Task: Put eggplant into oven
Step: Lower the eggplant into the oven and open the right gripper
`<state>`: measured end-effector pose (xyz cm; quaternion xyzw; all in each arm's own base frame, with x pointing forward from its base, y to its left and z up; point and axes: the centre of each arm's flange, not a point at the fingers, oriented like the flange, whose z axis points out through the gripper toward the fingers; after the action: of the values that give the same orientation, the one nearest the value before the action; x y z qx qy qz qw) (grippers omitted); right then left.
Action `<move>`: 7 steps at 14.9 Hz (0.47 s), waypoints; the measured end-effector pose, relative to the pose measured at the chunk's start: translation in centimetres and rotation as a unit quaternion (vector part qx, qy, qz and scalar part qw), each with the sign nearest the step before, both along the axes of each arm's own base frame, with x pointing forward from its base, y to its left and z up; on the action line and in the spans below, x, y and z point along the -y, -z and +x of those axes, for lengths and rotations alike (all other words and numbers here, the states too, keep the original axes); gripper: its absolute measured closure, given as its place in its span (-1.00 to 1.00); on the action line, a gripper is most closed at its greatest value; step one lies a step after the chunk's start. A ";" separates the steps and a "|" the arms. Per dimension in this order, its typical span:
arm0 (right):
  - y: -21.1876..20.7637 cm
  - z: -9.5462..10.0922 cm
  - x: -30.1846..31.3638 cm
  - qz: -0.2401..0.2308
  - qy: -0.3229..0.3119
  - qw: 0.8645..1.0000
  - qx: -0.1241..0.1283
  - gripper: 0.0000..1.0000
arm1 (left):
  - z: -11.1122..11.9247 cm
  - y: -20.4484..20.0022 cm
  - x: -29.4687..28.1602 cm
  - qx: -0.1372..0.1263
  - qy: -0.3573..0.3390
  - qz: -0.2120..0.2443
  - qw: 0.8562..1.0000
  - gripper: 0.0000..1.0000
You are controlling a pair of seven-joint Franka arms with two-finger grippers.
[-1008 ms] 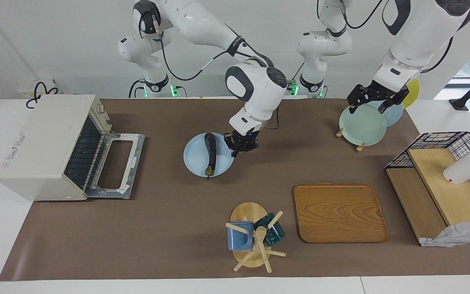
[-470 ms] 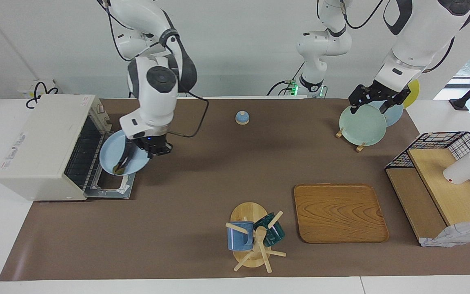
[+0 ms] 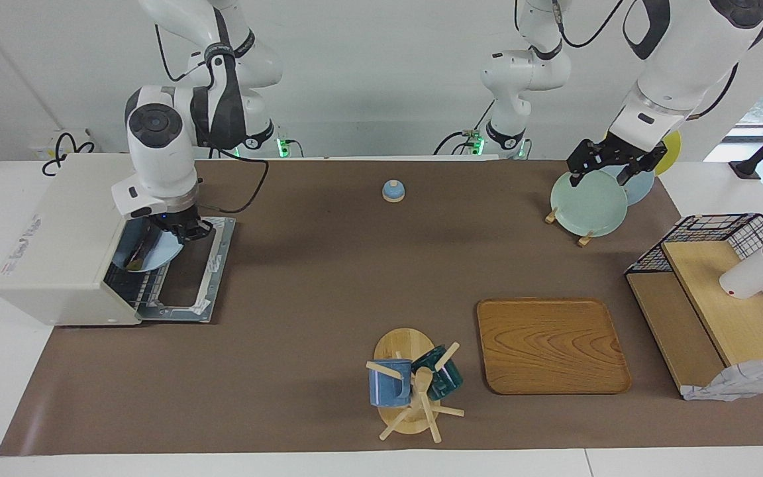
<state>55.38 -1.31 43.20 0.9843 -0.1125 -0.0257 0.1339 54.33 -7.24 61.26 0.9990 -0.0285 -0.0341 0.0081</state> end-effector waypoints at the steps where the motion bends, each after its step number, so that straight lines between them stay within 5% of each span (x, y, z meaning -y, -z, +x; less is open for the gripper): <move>1: 0.6 -0.2 1.4 0.003 -0.006 1.000 0.002 0.96 | 0.0 0.0 0.0 0.000 0.000 0.000 1.000 -1.00; 7: 3.3 -1.7 3.9 0.030 -0.011 0.999 0.029 0.96 | 0.0 0.0 0.0 0.000 0.000 0.000 1.000 -1.00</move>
<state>53.73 -5.23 39.90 0.9894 -0.1044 0.0008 0.1010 54.33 -7.24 61.26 0.9990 -0.0284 -0.0341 0.0081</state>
